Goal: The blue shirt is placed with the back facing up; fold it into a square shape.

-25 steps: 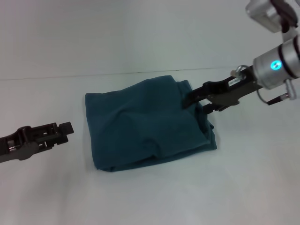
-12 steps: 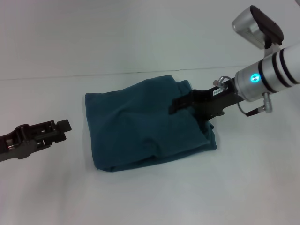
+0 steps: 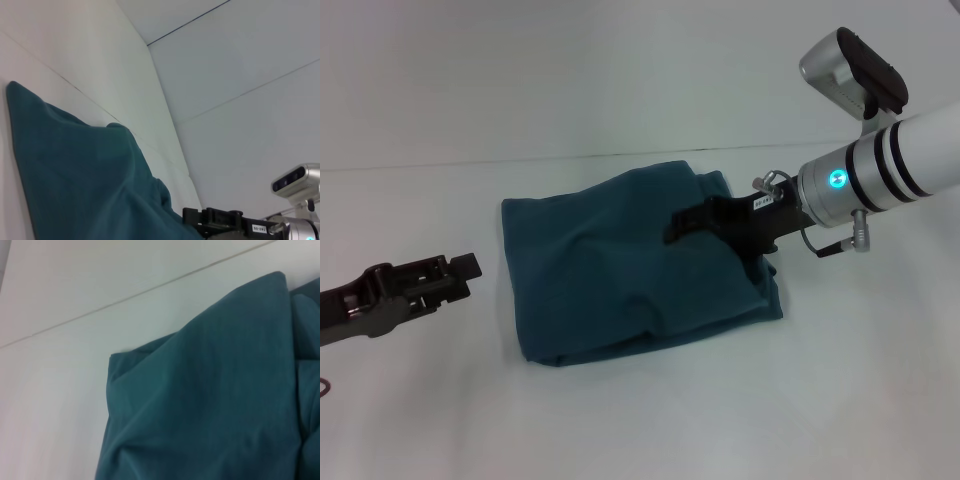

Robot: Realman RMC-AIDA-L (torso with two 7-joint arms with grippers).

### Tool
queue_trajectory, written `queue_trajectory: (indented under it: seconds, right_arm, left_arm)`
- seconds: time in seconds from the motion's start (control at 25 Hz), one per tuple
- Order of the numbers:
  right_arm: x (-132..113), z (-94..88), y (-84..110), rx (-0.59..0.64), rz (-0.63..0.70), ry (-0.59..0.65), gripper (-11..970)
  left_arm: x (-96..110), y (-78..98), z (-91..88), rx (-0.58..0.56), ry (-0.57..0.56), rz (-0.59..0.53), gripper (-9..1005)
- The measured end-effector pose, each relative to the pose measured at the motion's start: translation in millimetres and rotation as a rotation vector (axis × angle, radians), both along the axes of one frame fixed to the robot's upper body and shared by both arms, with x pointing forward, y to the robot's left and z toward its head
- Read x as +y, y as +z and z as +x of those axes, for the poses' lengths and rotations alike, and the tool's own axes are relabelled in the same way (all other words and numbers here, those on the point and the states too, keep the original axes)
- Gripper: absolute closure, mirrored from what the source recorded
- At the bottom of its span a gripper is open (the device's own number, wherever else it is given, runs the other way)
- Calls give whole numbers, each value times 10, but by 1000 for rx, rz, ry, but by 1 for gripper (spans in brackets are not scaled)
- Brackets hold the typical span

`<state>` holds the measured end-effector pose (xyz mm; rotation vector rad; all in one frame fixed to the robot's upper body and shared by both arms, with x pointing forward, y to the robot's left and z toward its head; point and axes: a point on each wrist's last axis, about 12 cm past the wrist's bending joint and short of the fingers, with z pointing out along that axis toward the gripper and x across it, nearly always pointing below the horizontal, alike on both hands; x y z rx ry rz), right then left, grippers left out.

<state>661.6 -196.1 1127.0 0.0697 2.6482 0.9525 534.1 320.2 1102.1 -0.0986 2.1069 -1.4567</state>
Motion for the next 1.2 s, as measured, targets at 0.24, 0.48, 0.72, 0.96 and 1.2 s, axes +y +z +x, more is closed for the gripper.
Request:
queue_trajectory:
  seconds: [0.24, 0.48, 0.72, 0.96, 1.2]
  right_arm:
    - [-29, 23, 34, -7, 19, -21, 169]
    - [-35, 20, 36, -7, 18, -16, 335]
    - [-15, 23, 54, -7, 20, -6, 586]
    - [-39, 9, 66, -1, 26, 0, 821]
    - [-107, 16, 210, -11, 37, 27, 925]
  left_arm:
    - [-18, -4, 6, 1, -4, -4, 463]
    - [-17, -6, 18, 0, 3, 0, 462]
    - [-17, -8, 16, 2, 3, -1, 463]
    - [-15, -11, 11, 5, 4, -2, 463]
    - [-5, 0, 14, 7, 4, -5, 462]
